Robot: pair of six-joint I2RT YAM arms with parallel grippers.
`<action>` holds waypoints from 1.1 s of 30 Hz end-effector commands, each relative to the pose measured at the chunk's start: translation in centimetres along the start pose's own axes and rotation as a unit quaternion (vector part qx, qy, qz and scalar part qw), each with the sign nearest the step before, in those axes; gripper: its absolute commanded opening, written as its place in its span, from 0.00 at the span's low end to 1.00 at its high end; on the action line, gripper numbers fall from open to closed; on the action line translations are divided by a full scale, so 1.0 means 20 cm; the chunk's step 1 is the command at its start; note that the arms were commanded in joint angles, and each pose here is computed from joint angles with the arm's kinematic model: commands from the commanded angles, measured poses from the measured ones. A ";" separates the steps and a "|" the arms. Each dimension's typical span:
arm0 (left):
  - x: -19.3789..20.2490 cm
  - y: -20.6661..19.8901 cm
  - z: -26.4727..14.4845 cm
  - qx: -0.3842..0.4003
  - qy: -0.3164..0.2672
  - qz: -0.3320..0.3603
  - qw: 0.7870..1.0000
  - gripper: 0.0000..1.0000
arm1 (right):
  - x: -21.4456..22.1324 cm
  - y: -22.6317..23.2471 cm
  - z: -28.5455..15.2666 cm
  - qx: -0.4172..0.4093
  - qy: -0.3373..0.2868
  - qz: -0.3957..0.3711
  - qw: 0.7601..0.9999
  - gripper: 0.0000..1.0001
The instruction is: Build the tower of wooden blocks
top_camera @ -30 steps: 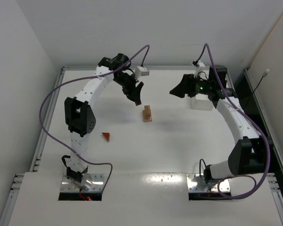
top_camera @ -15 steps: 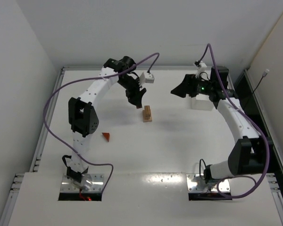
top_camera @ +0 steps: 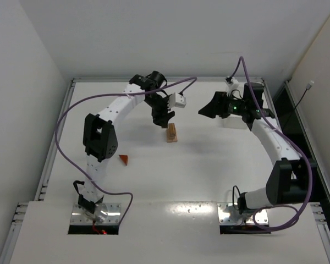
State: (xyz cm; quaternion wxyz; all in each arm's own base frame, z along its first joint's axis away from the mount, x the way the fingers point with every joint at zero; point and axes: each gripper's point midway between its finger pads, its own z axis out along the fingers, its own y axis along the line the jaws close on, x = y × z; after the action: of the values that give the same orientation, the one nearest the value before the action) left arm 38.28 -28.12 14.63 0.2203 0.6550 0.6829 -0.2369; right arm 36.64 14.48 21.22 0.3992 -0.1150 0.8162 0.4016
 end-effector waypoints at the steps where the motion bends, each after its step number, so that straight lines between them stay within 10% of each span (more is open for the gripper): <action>1: -0.13 -0.02 -0.01 -0.021 -0.016 0.063 0.998 0.00 | -0.09 0.04 -0.05 -0.005 -0.035 -0.029 0.999 0.74; 33: -0.22 -0.04 0.11 -0.069 -0.037 0.028 0.997 0.00 | -0.03 0.00 -0.10 0.003 -0.037 -0.011 0.999 0.80</action>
State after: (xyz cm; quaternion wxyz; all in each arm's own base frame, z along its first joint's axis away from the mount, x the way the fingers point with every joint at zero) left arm 38.32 -32.22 13.25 0.2701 0.6396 0.6897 -0.2056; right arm 35.92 12.73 20.57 0.4072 -0.0864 0.8224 0.3879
